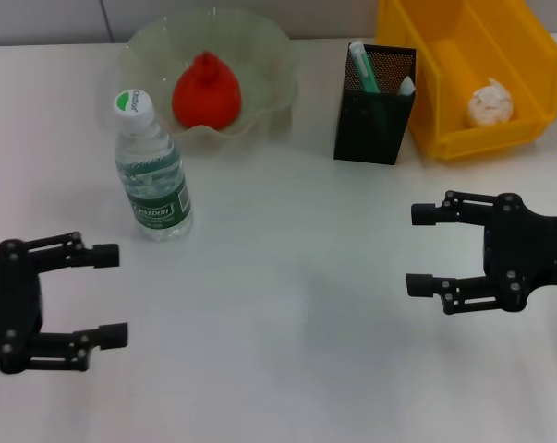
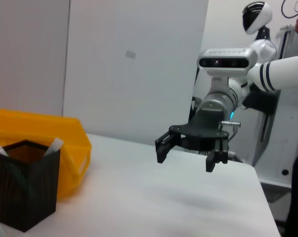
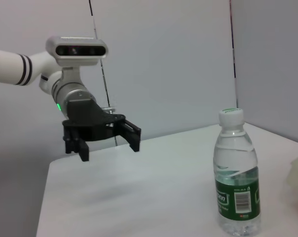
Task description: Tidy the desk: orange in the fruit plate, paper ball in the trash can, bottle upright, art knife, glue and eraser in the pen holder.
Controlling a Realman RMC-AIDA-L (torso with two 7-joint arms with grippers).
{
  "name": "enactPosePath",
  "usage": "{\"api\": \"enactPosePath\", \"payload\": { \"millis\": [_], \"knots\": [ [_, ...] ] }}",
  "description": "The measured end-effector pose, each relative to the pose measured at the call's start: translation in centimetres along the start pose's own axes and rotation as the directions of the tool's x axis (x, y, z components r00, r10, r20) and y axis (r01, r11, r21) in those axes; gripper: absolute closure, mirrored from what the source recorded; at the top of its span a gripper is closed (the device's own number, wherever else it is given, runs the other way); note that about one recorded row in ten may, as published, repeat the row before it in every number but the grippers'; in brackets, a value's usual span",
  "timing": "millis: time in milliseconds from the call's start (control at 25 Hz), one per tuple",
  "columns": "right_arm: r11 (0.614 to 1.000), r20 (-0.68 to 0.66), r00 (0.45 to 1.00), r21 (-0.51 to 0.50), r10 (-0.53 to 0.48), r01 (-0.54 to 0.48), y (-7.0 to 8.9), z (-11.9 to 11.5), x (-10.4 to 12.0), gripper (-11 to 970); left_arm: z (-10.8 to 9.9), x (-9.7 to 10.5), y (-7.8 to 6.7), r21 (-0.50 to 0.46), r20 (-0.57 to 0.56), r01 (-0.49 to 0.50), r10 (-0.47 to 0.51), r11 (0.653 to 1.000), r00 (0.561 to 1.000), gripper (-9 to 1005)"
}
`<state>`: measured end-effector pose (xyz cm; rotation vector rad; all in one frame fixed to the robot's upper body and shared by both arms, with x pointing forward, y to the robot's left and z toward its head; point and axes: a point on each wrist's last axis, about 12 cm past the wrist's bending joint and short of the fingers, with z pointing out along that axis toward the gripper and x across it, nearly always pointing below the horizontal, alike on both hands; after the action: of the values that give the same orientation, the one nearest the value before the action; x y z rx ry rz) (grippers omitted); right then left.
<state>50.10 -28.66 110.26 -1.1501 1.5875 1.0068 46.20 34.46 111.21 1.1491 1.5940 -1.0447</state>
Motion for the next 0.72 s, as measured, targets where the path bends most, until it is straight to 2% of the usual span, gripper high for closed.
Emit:
{"api": "enactPosePath", "payload": {
  "millis": [720],
  "knots": [
    [1.0, 0.02, 1.0, 0.006, -0.011, 0.011, 0.53, -0.23, 0.71, 121, 0.51, -0.4, 0.82, 0.0, -0.003, -0.005, 0.005, 1.0, 1.0, 152]
  ]
}}
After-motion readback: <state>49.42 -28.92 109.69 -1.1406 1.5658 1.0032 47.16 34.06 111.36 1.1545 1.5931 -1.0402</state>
